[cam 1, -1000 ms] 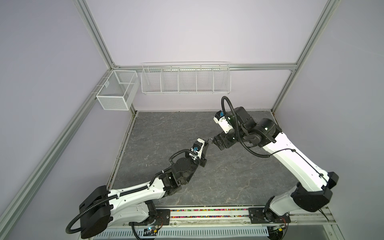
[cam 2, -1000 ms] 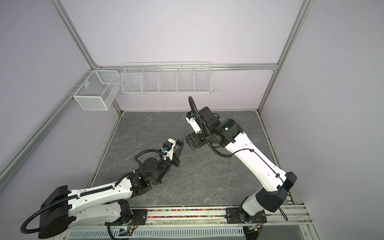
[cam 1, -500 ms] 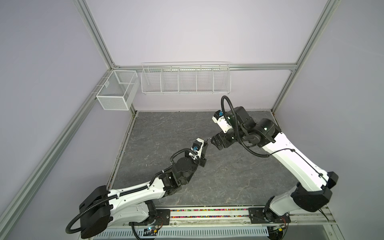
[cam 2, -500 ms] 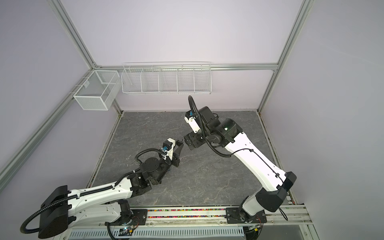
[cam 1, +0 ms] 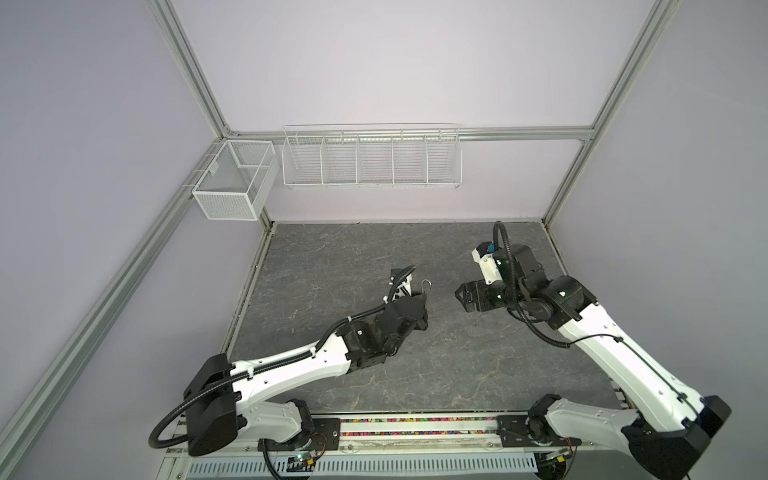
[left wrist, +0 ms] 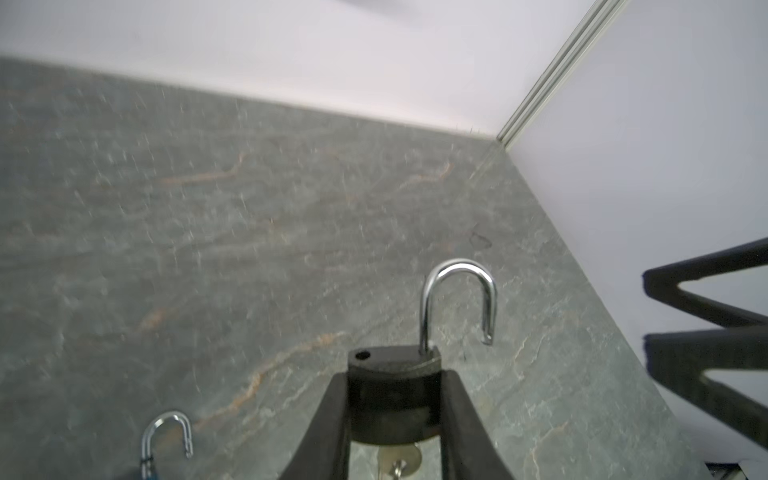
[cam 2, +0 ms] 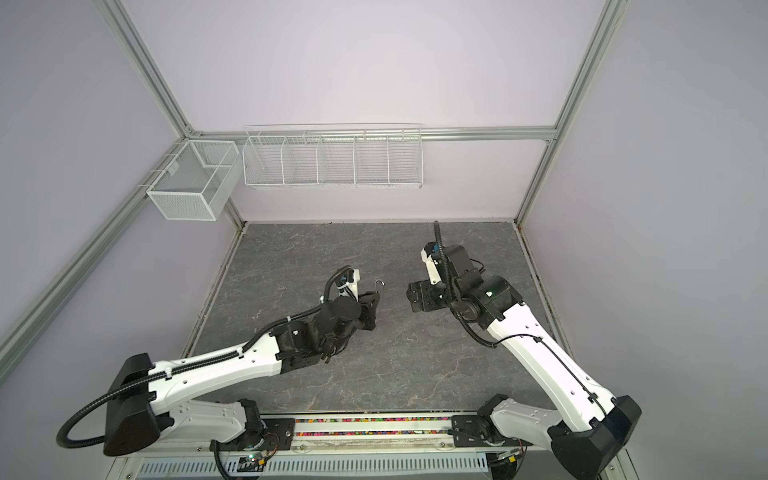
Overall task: Unlock with the key
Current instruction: 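Lower the opened black padlock with the left gripper while the right gripper releases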
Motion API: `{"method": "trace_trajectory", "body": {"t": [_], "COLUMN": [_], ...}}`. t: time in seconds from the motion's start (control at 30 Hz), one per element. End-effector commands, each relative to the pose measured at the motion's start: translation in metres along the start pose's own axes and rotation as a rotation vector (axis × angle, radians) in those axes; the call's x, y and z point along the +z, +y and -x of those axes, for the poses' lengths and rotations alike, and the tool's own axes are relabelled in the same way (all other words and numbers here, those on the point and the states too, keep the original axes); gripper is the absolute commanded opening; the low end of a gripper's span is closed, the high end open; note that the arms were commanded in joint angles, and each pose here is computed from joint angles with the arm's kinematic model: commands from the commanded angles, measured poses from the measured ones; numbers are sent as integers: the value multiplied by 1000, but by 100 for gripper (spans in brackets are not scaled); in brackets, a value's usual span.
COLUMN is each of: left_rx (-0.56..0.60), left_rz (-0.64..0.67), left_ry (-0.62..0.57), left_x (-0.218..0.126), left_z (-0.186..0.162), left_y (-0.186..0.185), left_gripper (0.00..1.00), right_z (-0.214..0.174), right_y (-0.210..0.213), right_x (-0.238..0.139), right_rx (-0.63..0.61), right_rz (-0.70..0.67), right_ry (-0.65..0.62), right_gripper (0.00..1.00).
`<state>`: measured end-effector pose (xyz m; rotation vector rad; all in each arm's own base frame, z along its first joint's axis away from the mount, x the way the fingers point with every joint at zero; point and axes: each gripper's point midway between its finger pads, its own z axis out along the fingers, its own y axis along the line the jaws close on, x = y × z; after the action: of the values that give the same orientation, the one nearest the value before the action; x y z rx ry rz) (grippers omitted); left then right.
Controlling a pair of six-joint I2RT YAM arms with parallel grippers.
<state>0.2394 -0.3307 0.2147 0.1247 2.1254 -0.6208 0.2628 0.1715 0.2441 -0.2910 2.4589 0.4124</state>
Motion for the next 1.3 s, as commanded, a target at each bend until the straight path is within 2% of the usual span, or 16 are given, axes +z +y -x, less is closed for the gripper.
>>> {"method": "trace_trajectory", "body": {"t": [0.0, 0.23, 0.33, 0.7, 1.1, 1.17, 1.27], "left_rx": [-105, -98, -92, -89, -129, -134, -138], "left_rz": [86, 227, 255, 401, 417, 419, 419], "left_ry": [212, 443, 494, 552, 600, 610, 613], "left_x": [6, 34, 46, 71, 91, 92, 92], "left_z": [-50, -106, -122, -158, -178, -181, -181], "left_y": [6, 6, 4, 28, 43, 44, 44], "left_gripper": [0, 0, 0, 3, 4, 6, 16], "right_z": [-2, -28, -35, -49, -54, -54, -52], "right_y": [-14, -27, -31, -60, -74, -75, -76], "right_x": [11, 38, 45, 57, 56, 56, 54], "right_rx": [120, 166, 178, 240, 270, 272, 274], "right_rz": [-3, 0, -9, -93, -117, -122, -122], "right_ry": [-43, 19, 40, 75, 73, 70, 64], "right_gripper": [89, 89, 89, 89, 89, 89, 89]}}
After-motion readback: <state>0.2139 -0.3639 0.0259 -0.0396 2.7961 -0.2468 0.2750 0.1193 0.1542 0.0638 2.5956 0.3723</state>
